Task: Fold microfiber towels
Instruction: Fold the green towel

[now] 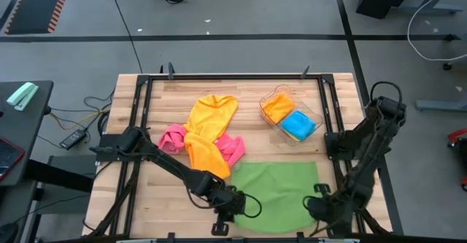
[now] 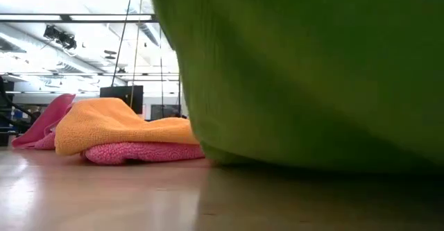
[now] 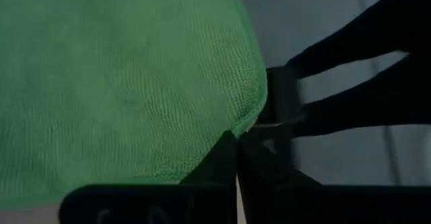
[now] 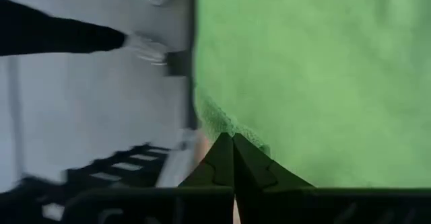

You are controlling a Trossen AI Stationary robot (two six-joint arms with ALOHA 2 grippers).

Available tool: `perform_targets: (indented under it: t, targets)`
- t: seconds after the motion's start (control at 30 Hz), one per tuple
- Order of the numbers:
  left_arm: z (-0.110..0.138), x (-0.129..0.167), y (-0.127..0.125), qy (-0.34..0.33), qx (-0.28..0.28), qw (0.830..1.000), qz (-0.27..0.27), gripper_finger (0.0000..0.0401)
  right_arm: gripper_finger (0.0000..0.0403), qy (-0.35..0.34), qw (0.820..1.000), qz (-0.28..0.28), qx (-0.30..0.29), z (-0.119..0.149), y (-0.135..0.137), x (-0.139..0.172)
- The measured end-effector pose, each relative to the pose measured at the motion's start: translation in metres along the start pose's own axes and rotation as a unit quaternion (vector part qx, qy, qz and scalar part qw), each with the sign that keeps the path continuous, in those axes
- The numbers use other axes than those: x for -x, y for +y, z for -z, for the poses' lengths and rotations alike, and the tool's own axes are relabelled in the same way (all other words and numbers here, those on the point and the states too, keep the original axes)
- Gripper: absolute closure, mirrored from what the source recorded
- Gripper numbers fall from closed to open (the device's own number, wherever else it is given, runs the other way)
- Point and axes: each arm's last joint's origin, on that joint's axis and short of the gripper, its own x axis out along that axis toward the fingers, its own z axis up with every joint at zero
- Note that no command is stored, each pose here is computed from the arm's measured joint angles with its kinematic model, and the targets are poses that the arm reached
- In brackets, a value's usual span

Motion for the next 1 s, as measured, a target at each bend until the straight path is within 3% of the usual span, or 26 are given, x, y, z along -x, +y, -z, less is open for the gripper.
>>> perform_targets:
  t: [0.13,0.27,0.47,0.63,0.87,1.0]
  targets:
    - [0.0,-0.002,-0.013,-0.01,0.012,0.999,0.042,0.0386,0.0402,-0.01,0.998,-0.056,-0.005,0.011,0.017,0.001]
    - [0.003,-0.002,-0.019,0.021,0.019,0.995,0.092,0.0385,0.0403,-0.001,0.995,-0.095,0.005,0.018,0.028,0.004]
    - [-0.004,0.002,-0.001,0.019,0.011,0.997,0.077,0.0393,0.0403,0.03,0.999,-0.009,0.007,0.02,0.012,0.005]
    - [-0.014,0.009,0.03,0.007,0.025,0.999,0.021,0.0379,0.0403,0.033,0.998,0.044,0.0,0.013,-0.007,-0.001]
    - [-0.015,0.02,0.064,0.037,0.065,0.997,-0.035,0.0393,0.0403,0.062,0.989,0.126,-0.04,0.013,-0.036,-0.01]
    - [-0.018,0.022,0.072,0.029,0.063,0.996,-0.056,0.0382,0.0403,0.067,0.986,0.142,-0.053,0.015,-0.046,-0.017]
